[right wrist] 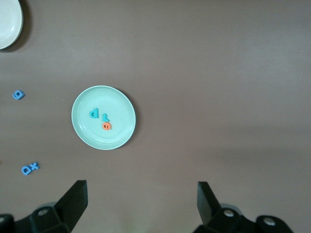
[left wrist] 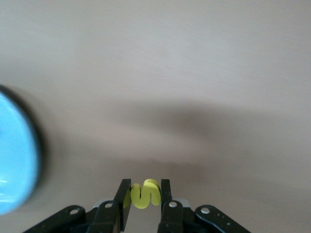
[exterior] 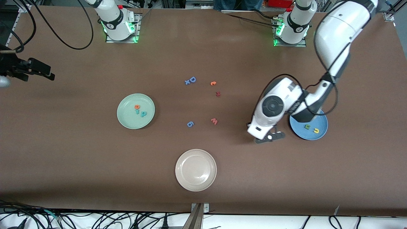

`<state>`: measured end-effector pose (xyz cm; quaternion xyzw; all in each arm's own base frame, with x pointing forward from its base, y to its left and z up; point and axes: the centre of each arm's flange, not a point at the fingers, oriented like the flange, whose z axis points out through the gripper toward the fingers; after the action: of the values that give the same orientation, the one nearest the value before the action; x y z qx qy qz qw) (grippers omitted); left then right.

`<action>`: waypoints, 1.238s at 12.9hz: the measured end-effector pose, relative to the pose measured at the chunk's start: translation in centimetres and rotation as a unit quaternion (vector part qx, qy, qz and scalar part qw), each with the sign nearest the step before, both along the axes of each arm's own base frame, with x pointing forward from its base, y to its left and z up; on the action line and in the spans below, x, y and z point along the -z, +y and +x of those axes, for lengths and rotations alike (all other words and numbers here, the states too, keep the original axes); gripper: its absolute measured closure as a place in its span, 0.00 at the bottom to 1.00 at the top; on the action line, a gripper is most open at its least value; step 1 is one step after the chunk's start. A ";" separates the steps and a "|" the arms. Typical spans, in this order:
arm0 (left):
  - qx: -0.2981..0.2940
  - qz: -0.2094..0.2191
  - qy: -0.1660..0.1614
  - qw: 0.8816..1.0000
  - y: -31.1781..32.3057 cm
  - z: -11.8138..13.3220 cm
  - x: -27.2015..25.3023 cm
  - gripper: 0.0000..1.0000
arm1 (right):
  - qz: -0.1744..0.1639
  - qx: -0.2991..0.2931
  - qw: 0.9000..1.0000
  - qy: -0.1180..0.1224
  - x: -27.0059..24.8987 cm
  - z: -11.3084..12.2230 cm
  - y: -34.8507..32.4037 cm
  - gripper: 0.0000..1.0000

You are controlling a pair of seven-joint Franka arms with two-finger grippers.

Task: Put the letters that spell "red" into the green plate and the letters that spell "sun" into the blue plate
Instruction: 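Carry the s to the blue plate and release it with the left gripper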

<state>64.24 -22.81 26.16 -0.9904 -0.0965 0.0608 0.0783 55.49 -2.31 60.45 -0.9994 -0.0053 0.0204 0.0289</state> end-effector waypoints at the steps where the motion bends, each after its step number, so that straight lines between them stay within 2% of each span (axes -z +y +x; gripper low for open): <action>1: 0.014 0.004 0.017 1.000 2.7 0.8 -0.2 0.71 | -0.001 -0.001 1.000 -0.007 0.4 -0.7 0.1 0.00; 3: 0.051 0.003 0.046 0.998 7.7 1.7 -0.1 0.71 | -0.011 -0.010 1.000 -0.020 1.1 -1.6 0.8 0.00; 5: 0.083 -0.009 0.061 0.995 12.6 2.5 0.0 0.71 | -0.046 -0.040 0.998 -0.024 1.1 -1.8 2.8 0.00; 6: 0.100 -0.016 0.067 0.993 15.0 2.8 0.0 0.71 | -0.053 -0.051 0.997 -0.024 1.1 -1.8 4.1 0.00; 9: 0.145 -0.039 0.086 0.985 21.3 3.0 0.7 0.71 | -0.043 -0.036 0.998 -0.023 1.3 -1.8 4.1 0.00; 11: 0.165 -0.050 0.098 0.980 23.7 2.8 1.3 0.55 | -0.036 -0.020 0.999 -0.024 1.3 -1.7 3.4 0.00; 14: 0.159 -0.050 0.119 0.979 25.5 2.3 1.1 0.20 | -0.017 -0.001 1.000 -0.017 2.0 -1.6 2.5 0.00; 16: 0.154 -0.048 0.118 0.980 26.1 2.4 0.3 0.00 | -0.013 0.004 1.000 -0.018 2.2 -1.4 2.1 0.00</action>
<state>66.62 3.28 25.87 -0.9818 0.0703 0.1689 0.0503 54.05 -0.18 58.27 -0.9999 -0.0017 0.0023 0.0154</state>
